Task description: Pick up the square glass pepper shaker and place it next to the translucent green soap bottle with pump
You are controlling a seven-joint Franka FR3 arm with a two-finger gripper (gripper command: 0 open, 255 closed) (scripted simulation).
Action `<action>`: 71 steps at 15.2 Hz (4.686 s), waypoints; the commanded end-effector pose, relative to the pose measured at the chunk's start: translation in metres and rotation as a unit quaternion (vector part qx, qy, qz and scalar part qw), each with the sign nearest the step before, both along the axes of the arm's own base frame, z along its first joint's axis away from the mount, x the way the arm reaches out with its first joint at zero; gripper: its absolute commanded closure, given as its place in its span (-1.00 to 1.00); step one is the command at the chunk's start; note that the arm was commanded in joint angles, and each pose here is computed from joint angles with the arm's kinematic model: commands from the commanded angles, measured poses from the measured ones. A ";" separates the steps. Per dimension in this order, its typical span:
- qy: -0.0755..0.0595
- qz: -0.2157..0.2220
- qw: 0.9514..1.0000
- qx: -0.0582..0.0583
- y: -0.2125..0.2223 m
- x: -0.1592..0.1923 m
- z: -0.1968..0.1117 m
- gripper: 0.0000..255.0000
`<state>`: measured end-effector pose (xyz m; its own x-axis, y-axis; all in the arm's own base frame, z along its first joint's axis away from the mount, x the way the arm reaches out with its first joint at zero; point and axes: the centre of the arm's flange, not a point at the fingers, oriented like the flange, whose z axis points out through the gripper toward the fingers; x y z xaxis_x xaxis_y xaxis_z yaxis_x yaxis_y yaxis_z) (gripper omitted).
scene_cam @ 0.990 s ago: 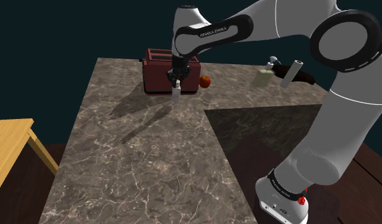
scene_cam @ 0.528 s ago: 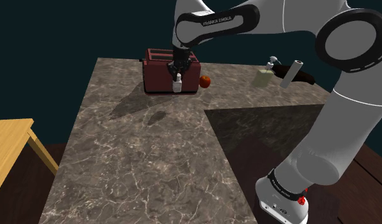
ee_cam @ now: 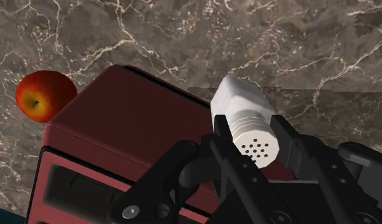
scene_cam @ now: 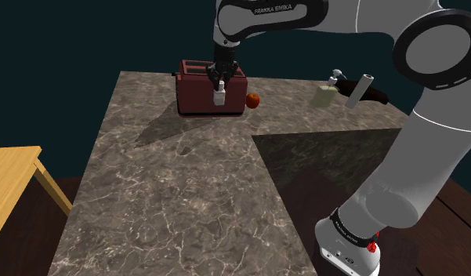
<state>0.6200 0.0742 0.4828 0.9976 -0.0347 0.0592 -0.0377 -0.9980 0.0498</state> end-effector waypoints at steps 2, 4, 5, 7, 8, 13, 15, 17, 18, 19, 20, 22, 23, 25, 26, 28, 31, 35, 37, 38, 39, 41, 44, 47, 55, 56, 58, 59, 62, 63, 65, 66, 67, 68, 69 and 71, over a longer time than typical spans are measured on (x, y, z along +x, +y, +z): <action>0.000 0.000 1.000 0.000 0.000 -0.001 0.016 1.00; 0.000 0.000 1.000 0.000 0.000 -0.001 0.027 1.00; 0.000 0.000 1.000 0.000 0.000 -0.001 0.032 1.00; 0.000 0.000 1.000 0.000 0.000 -0.001 0.043 1.00; 0.000 0.000 1.000 0.000 0.000 -0.001 0.048 1.00; 0.000 0.000 1.000 0.000 0.000 -0.001 0.074 1.00; 0.000 0.000 1.000 0.000 0.000 -0.001 0.085 1.00; 0.000 0.000 1.000 0.000 0.000 -0.001 0.095 1.00; 0.000 0.000 1.000 0.000 0.000 -0.001 0.101 1.00; 0.000 0.000 1.000 0.000 0.000 -0.001 0.106 1.00; 0.000 0.000 1.000 0.000 0.000 -0.001 0.111 1.00; 0.000 0.000 1.000 0.000 0.000 -0.001 0.122 1.00; 0.000 0.000 1.000 0.000 0.000 -0.001 0.127 1.00; 0.000 0.000 1.000 0.000 0.000 -0.001 0.138 1.00; 0.000 0.000 1.000 0.000 0.000 -0.001 0.143 1.00; 0.000 0.000 1.000 0.000 0.000 -0.001 0.153 1.00; 0.000 0.000 1.000 0.000 0.000 -0.001 0.169 1.00; 0.000 0.000 1.000 0.000 0.000 -0.001 0.186 1.00; 0.000 0.000 1.000 0.000 -0.025 -0.011 0.186 1.00; 0.000 0.000 1.000 0.000 -0.037 -0.016 0.186 1.00; 0.000 0.000 1.000 0.000 -0.049 -0.021 0.187 1.00; 0.000 0.000 1.000 0.000 -0.074 -0.031 0.187 1.00; 0.000 0.000 1.000 0.000 -0.110 -0.046 0.187 1.00; 0.000 0.000 1.000 0.000 -0.147 -0.061 0.187 1.00; 0.000 0.000 1.000 0.000 -0.245 -0.101 0.187 1.00; 0.000 0.000 1.000 0.000 -0.257 -0.106 0.187 1.00; 0.000 0.000 1.000 0.000 -0.281 -0.116 0.187 1.00; 0.000 0.000 1.000 0.000 -0.294 -0.121 0.187 1.00; 0.000 0.000 1.000 0.000 -0.330 -0.136 0.187 1.00; 0.000 0.000 1.000 0.000 -0.342 -0.141 0.187 1.00; 0.000 0.000 1.000 0.000 -0.367 -0.151 0.187 1.00; 0.000 0.000 1.000 0.000 -0.379 -0.156 0.187 1.00; 0.000 0.000 1.000 0.000 -0.391 -0.161 0.187 1.00; 0.000 0.000 1.000 0.000 -0.404 -0.166 0.187 1.00; 0.000 0.000 1.000 0.000 -0.416 -0.171 0.187 1.00; 0.000 0.000 1.000 0.000 -0.440 -0.181 0.187 1.00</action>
<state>0.4411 -0.3547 0.6707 0.9976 -0.0368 0.0590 -0.0397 -0.9980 0.0495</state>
